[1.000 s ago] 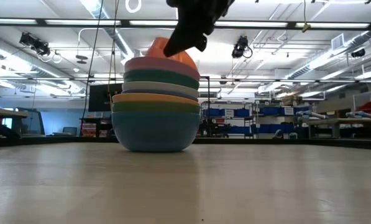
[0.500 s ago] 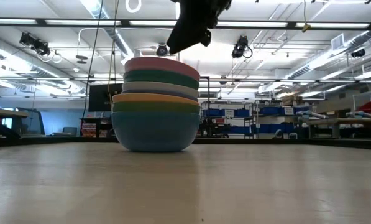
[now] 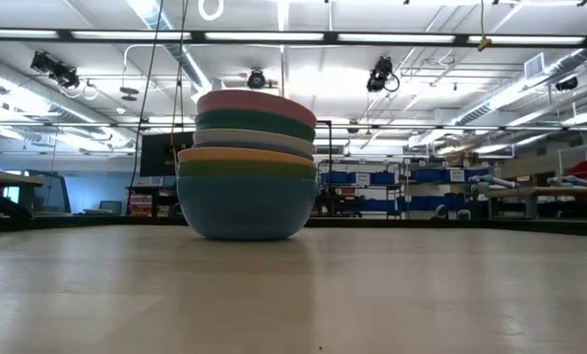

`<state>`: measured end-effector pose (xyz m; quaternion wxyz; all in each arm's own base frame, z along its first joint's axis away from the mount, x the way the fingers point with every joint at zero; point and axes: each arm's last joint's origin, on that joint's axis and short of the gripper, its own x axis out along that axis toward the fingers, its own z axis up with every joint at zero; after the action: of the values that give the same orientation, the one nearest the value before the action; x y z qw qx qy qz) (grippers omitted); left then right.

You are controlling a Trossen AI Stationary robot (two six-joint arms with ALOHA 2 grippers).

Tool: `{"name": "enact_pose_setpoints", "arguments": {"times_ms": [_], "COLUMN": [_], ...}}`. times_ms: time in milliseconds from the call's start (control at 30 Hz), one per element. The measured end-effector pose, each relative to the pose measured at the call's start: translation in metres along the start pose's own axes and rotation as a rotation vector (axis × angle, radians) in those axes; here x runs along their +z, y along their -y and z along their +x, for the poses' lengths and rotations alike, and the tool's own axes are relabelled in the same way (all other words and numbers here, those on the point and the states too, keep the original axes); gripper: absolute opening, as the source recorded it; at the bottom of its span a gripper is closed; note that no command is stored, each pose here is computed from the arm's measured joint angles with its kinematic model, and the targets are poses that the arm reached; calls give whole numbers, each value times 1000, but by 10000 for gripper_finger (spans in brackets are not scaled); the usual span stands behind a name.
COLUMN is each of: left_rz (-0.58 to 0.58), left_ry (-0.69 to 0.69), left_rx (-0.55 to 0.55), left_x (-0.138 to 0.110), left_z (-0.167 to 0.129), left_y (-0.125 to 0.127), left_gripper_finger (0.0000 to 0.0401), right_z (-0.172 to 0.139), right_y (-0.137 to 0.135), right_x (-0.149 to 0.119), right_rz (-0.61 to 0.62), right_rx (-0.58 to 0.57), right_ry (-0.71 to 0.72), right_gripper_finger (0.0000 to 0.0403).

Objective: Nest bowls inside each other
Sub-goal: Return to Home Position

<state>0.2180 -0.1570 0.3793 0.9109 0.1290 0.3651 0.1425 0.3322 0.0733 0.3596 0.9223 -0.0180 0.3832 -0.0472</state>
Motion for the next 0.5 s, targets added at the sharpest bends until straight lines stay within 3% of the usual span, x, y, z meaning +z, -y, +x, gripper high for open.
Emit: {"name": "enact_pose_setpoints", "arguments": {"times_ms": [100, 300, 433, 500], "left_rz": [142, 195, 198, 173], "left_ry": [-18, -14, 210, 376], "left_rx": [4, 42, 22, -71], "left_x": [-5, -4, 15, 26], "left_z": [-4, -13, -42, -62], "left_y": [-2, -14, -39, -56], "left_gripper_finger": [113, 113, 113, 113], "right_z": [-34, -106, -147, -164], "right_y": [-13, -33, -37, -32], "right_x": [6, 12, 18, 18], "right_rz": [-11, -121, -212, -253], "right_rx": [84, 229, 296, 290], "right_ry": [132, 444, 687, 776], "right_gripper_finger": [107, 107, 108, 107]}}
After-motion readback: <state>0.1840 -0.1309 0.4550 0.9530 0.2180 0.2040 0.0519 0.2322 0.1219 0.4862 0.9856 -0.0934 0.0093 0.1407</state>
